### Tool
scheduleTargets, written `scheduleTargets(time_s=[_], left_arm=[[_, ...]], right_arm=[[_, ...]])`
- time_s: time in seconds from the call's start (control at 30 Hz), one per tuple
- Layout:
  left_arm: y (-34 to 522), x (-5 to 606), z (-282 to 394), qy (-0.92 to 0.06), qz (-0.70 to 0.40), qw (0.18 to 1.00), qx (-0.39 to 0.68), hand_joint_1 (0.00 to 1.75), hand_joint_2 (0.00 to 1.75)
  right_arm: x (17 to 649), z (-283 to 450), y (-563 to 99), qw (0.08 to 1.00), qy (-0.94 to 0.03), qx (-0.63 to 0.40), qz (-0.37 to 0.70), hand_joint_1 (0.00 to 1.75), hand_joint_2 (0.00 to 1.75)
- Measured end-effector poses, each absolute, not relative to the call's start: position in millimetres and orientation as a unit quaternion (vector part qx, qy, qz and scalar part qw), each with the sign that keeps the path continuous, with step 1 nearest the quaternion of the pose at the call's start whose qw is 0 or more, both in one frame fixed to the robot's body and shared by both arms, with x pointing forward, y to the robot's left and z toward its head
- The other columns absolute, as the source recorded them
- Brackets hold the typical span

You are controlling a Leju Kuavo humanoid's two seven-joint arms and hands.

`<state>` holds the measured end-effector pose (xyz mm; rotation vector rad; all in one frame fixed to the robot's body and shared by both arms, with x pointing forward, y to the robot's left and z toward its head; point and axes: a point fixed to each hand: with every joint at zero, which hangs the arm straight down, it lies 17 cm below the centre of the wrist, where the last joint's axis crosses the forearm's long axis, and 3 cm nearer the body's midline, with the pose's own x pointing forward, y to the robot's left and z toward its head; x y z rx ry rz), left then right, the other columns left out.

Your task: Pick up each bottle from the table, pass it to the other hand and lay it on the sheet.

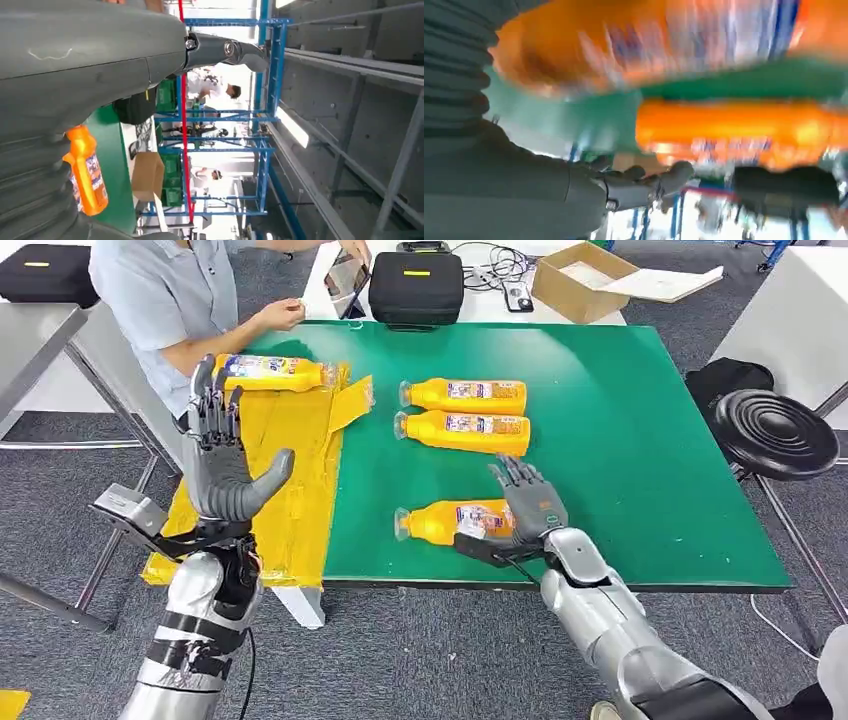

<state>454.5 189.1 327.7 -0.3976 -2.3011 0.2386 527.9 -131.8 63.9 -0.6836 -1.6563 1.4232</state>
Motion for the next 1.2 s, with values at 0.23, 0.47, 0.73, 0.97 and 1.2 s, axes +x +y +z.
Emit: scheduleTargets(time_s=[0.23,0.47,0.73,0.97,1.2], left_arm=[[175,449,336,-0.908,0.076,0.377,-0.165,0.0,1.75],[161,446,343,-0.91,0.064,0.37,-0.178,0.0,1.75],[148,445,349,-0.91,0.056,0.365,-0.19,0.0,1.75],[144,445,348,-0.908,0.054,0.367,-0.193,0.0,1.75],[145,445,348,-0.908,0.055,0.368,-0.192,0.0,1.75]], right_arm=[[496,68,-100,0.448,-0.737,-0.141,0.486,0.0,0.0],[479,85,-84,0.449,-0.776,-0.085,0.434,0.0,0.0],[467,114,-66,0.412,-0.812,-0.085,0.405,0.0,0.0],[464,112,-63,0.396,-0.81,-0.095,0.422,0.0,0.0],[483,95,-77,0.374,-0.76,-0.203,0.491,0.0,1.75]])
